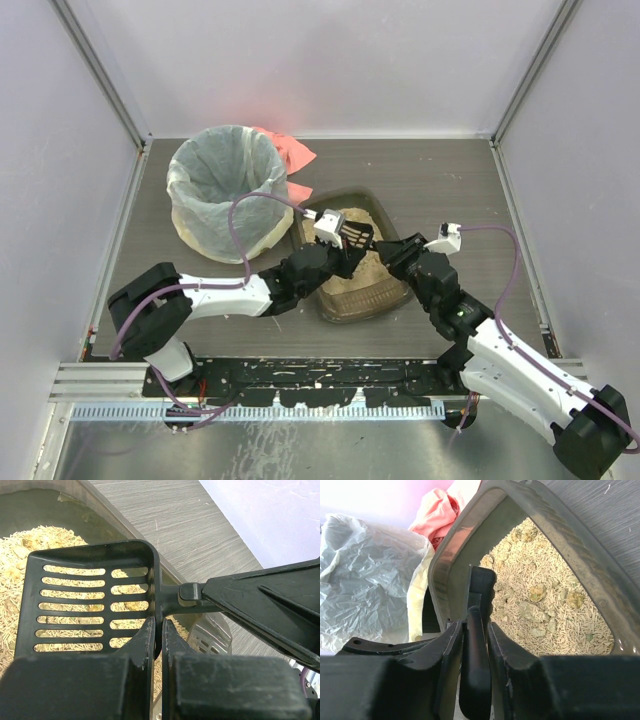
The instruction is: Clean the litter box
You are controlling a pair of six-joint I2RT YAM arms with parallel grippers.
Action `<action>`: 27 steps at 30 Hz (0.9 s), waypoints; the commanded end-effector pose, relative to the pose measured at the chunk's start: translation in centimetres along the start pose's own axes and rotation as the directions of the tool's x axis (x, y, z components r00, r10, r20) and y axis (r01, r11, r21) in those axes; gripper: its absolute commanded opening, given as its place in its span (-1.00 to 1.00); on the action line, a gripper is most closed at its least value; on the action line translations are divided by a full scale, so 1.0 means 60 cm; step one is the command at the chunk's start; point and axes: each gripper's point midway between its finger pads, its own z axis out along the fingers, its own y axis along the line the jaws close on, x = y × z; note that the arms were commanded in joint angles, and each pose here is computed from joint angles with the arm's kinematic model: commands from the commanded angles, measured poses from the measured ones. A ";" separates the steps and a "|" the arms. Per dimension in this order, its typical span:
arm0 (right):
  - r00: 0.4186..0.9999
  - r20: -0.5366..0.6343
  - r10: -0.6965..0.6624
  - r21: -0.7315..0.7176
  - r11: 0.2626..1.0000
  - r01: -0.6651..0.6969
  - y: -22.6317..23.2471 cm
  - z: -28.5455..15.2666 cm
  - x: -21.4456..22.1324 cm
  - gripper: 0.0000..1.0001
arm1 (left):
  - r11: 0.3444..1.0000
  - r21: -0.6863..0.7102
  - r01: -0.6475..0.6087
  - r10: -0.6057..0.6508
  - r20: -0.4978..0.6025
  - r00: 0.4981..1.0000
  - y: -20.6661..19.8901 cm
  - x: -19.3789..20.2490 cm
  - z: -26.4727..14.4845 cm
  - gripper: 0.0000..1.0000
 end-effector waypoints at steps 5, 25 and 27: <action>0.998 0.052 0.035 -0.084 0.996 -0.030 0.037 0.002 -0.022 -0.72 | 0.999 0.035 0.041 -0.045 0.111 0.993 -0.027 -0.053 -0.004 -0.94; 0.936 0.101 -0.337 0.009 0.941 0.338 0.042 -0.005 -0.073 -0.96 | 0.992 -0.110 -0.057 0.062 0.040 0.997 0.015 -0.124 -0.138 0.35; 0.915 0.076 -0.396 0.007 0.918 0.397 0.049 -0.003 -0.073 -0.98 | 0.985 -0.147 -0.085 0.088 0.015 0.996 0.027 -0.132 -0.160 0.45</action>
